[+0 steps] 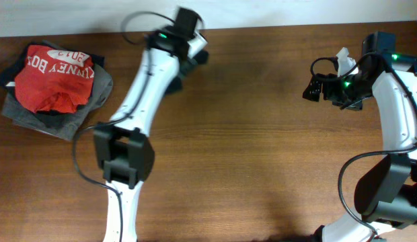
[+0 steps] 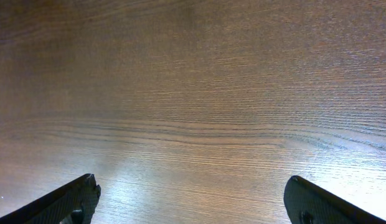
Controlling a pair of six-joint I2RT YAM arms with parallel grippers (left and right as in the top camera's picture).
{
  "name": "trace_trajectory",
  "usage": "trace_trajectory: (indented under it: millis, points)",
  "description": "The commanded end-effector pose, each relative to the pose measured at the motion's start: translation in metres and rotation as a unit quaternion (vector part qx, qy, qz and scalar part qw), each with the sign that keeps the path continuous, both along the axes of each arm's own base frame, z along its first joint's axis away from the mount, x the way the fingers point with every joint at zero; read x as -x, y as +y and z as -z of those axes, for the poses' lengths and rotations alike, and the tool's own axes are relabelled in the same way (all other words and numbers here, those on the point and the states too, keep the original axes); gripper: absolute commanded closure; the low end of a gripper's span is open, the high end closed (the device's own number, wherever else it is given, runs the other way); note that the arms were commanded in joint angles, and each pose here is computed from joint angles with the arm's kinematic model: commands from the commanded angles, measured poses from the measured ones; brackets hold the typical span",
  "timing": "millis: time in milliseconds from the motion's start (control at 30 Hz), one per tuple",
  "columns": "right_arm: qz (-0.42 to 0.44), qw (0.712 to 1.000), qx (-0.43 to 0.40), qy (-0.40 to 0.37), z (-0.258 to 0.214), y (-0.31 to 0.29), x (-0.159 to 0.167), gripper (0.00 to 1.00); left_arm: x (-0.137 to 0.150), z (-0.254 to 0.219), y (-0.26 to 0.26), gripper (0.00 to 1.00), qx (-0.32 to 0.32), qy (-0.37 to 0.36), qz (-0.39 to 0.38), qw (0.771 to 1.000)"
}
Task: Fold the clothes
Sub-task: 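Carry the bundle left and place it on the clothes stack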
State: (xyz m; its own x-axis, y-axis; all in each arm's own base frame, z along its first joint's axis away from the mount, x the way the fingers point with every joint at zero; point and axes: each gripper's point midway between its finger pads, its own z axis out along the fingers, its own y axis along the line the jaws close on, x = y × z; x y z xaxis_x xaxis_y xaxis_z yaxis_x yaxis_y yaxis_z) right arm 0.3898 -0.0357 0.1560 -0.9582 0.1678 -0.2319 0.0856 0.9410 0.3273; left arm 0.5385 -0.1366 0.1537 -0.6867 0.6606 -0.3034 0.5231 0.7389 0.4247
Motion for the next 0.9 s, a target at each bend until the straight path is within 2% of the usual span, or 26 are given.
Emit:
trace_trajectory:
  millis: [0, 233, 500, 700, 867]
  points:
    - [-0.001, 1.000, 0.000, -0.007, -0.004, 0.001, -0.003, 0.01, -0.015, -0.083, 0.046, 1.00, 0.009, -0.089, -0.045, 0.995]
    - [-0.001, 1.000, 0.000, -0.005, -0.004, 0.001, -0.002, 0.01, -0.028, -0.159, 0.124, 1.00, -0.016, -0.178, -0.092, 0.980]
    - [-0.001, 1.000, -0.002, 0.002, -0.004, 0.002, 0.001, 0.01, -0.021, -0.213, 0.247, 1.00, -0.139, -0.226, -0.150, 0.952]
    - [-0.001, 1.000, -0.004, 0.010, -0.003, 0.003, 0.005, 0.01, -0.019, -0.246, 0.335, 1.00, -0.139, -0.300, -0.215, 0.919]
    - [0.000, 1.000, -0.007, 0.014, -0.003, 0.004, 0.006, 0.01, -0.008, -0.242, 0.381, 1.00, -0.133, -0.298, -0.225, 0.918]
